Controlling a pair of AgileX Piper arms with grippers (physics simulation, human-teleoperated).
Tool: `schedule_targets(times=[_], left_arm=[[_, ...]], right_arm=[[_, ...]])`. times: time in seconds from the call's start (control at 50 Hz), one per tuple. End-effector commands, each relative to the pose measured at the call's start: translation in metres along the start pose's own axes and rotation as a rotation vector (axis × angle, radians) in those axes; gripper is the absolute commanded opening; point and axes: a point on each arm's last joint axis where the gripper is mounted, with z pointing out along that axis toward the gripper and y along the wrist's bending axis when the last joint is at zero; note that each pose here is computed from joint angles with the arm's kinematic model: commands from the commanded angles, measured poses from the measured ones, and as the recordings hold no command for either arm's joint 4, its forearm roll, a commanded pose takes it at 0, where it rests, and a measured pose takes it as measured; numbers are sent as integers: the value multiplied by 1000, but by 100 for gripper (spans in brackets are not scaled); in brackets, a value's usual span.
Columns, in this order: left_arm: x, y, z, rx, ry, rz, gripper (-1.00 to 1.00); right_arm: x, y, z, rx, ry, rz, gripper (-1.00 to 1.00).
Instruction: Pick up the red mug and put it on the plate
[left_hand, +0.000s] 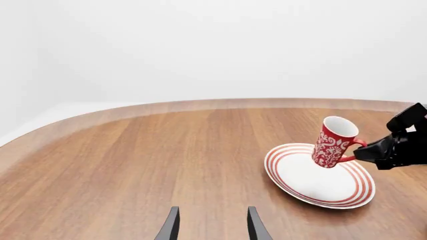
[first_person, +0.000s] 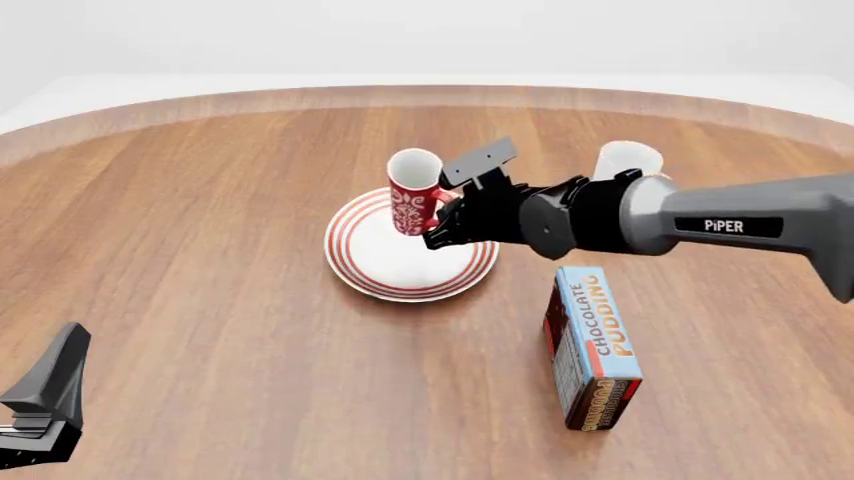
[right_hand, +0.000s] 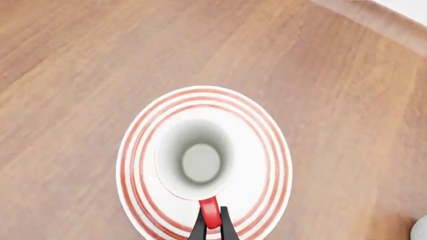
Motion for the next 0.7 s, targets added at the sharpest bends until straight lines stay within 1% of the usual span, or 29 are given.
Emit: schedule_targets(times=[0.02, 0.5, 0.7], left_arm=[[0, 0, 0, 0, 0, 0, 100], [0, 0, 0, 0, 0, 0, 100], [0, 0, 0, 0, 0, 0, 100]], right_arm=[[3, 0, 7, 0, 4, 18, -100], [11, 3, 19, -4, 17, 30, -100], [12, -2, 25, 5, 20, 35, -100]])
